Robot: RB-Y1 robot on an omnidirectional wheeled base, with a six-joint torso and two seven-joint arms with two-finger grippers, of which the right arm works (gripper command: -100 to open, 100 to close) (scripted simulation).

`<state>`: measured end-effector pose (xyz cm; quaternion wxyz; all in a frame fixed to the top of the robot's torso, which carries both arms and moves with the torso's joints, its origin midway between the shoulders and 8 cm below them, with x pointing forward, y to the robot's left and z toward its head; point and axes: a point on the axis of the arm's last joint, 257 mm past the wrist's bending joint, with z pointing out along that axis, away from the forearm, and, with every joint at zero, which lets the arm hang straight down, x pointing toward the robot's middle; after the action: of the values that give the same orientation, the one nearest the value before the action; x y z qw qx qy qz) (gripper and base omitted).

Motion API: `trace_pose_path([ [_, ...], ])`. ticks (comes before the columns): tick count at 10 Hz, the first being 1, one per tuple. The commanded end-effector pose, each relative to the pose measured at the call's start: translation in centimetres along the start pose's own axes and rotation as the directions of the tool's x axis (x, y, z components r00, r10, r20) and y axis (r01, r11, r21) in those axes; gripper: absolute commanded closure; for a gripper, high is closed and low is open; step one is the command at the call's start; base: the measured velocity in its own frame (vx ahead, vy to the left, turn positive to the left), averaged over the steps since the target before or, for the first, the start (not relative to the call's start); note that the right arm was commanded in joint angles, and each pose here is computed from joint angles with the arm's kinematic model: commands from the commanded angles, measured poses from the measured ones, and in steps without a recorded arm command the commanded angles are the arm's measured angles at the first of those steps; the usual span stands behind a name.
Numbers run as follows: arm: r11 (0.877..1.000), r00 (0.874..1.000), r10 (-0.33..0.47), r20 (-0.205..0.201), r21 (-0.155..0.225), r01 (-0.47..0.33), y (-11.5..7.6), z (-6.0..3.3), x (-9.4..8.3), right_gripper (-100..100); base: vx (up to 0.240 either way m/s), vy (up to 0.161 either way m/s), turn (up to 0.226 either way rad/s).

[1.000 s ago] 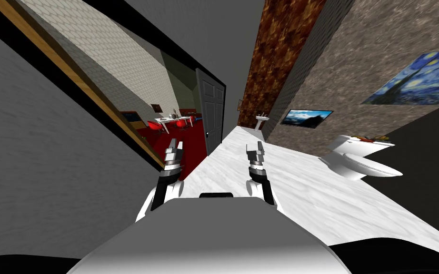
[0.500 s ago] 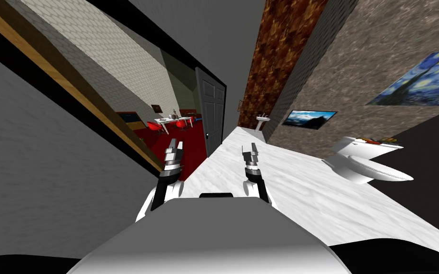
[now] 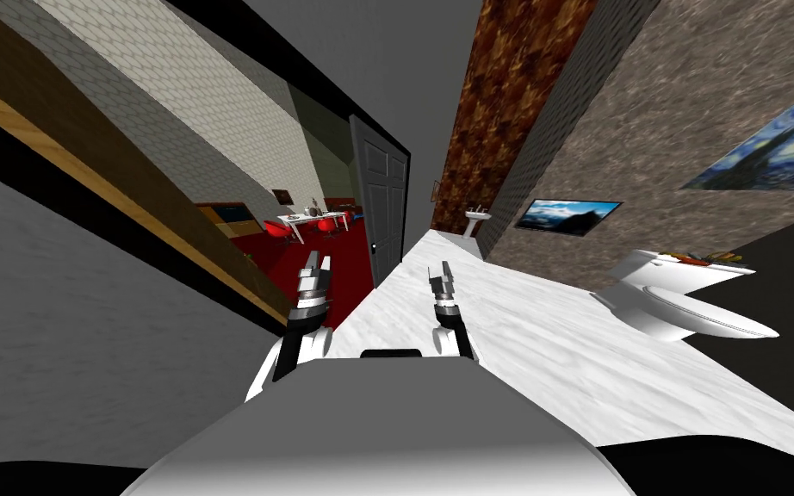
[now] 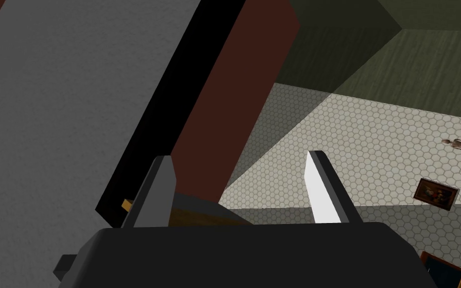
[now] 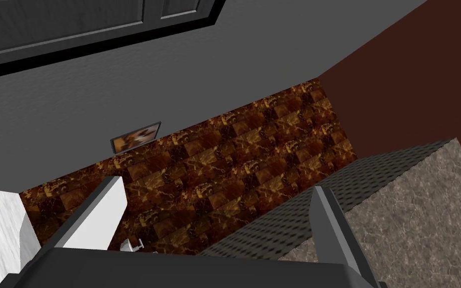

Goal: Push the door open

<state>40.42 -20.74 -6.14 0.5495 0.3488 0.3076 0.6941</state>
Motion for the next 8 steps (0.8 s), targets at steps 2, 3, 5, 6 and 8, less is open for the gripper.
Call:
trace_pose_path([
  [2,0.999,0.999,0.026,-0.038,0.045,-0.024,-2.6,-0.43,1.7,-100,0.187,0.020,0.008],
  [3,0.997,0.998,0.036,-0.053,0.063,-0.032,-3.6,-0.67,2.5,-100,0.232,0.012,0.013],
  [5,0.995,0.996,0.050,-0.076,0.091,-0.043,-5.2,-1.08,3.7,-100,0.153,-0.009,0.010],
  [6,0.994,0.995,0.056,-0.084,0.100,-0.047,-5.8,-1.24,4.1,-100,0.142,-0.020,0.007],
  [8,0.991,0.993,0.067,-0.100,0.120,-0.054,-6.8,-1.59,5.0,-100,0.106,-0.012,0.006],
])
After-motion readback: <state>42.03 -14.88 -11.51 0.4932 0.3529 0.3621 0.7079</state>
